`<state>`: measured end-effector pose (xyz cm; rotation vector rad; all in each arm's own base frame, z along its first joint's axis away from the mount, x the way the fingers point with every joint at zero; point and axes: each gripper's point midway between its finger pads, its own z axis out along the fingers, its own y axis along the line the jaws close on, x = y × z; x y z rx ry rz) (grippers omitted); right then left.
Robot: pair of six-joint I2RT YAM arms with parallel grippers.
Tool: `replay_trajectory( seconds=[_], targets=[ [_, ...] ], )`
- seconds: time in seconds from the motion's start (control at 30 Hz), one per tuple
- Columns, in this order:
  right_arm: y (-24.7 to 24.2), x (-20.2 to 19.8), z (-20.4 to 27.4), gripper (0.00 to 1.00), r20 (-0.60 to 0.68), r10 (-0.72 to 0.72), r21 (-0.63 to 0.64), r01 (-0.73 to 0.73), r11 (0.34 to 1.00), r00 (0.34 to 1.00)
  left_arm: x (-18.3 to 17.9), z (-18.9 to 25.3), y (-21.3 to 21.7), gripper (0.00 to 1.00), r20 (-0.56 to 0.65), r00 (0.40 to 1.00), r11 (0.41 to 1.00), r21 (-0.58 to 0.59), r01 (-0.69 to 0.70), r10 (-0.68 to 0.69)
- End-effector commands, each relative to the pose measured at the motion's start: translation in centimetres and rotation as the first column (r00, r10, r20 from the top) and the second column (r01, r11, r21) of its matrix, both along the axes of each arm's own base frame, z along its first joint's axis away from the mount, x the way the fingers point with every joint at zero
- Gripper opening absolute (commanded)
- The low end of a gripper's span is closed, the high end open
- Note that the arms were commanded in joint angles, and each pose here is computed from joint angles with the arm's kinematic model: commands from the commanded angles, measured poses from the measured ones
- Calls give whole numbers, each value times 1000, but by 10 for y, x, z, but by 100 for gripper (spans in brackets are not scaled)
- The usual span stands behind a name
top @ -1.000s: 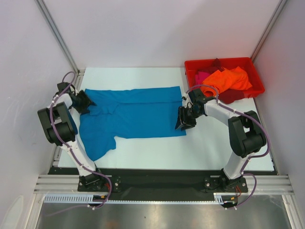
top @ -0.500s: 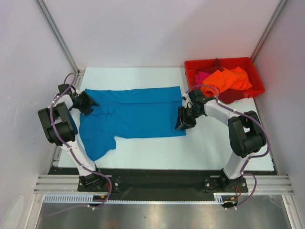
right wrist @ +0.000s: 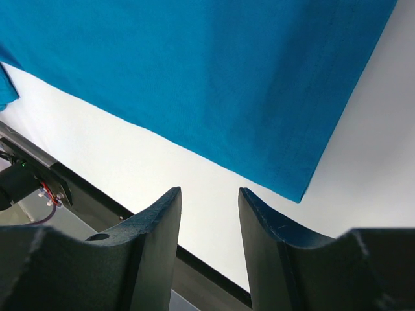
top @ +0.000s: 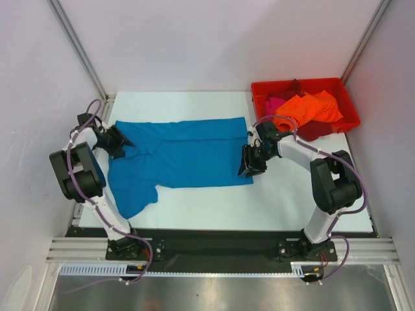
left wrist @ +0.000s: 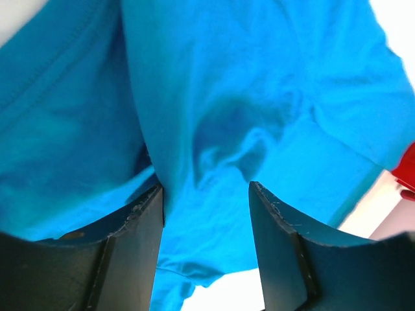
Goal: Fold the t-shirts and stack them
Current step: Fold the tshirt
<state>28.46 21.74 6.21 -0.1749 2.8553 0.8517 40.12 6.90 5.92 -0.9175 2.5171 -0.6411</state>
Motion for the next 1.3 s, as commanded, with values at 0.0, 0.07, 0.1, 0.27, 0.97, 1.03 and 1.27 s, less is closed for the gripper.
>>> replay_trajectory(
  seconds=[0.0, 0.07, 0.1, 0.27, 0.97, 1.03, 1.27],
  targets=[
    [3, 2, 9, 46, 30, 5, 17, -6, 1000, 1000, 10, 45, -6, 59, 110, 994, 999, -26, 27, -24],
    [3, 2, 10, 46, 33, 5, 18, -6, 1000, 999, 8, 45, -9, 58, 107, 994, 998, -68, 13, -5],
    [4, 2, 10, 46, 30, 5, 19, -5, 1000, 1000, 6, 43, -9, 58, 101, 995, 997, -74, 5, 3],
    [3, 1, 11, 46, 33, 8, 17, -8, 1000, 999, -10, 26, 10, 59, 49, 992, 993, -39, -113, 115],
    [98, 57, 66, 41, 205, 23, 211, -67, 975, 978, -24, 49, 55, 49, 131, 971, 930, 287, -228, 198],
    [127, 80, 82, 41, 265, -3, 291, -77, 954, 964, -23, 64, 48, 48, 165, 972, 927, 311, -210, 165],
    [236, 116, 112, 41, 307, -91, 513, -84, 855, 947, -10, 72, 16, 44, 199, 973, 957, 240, -164, 116]
  ],
)
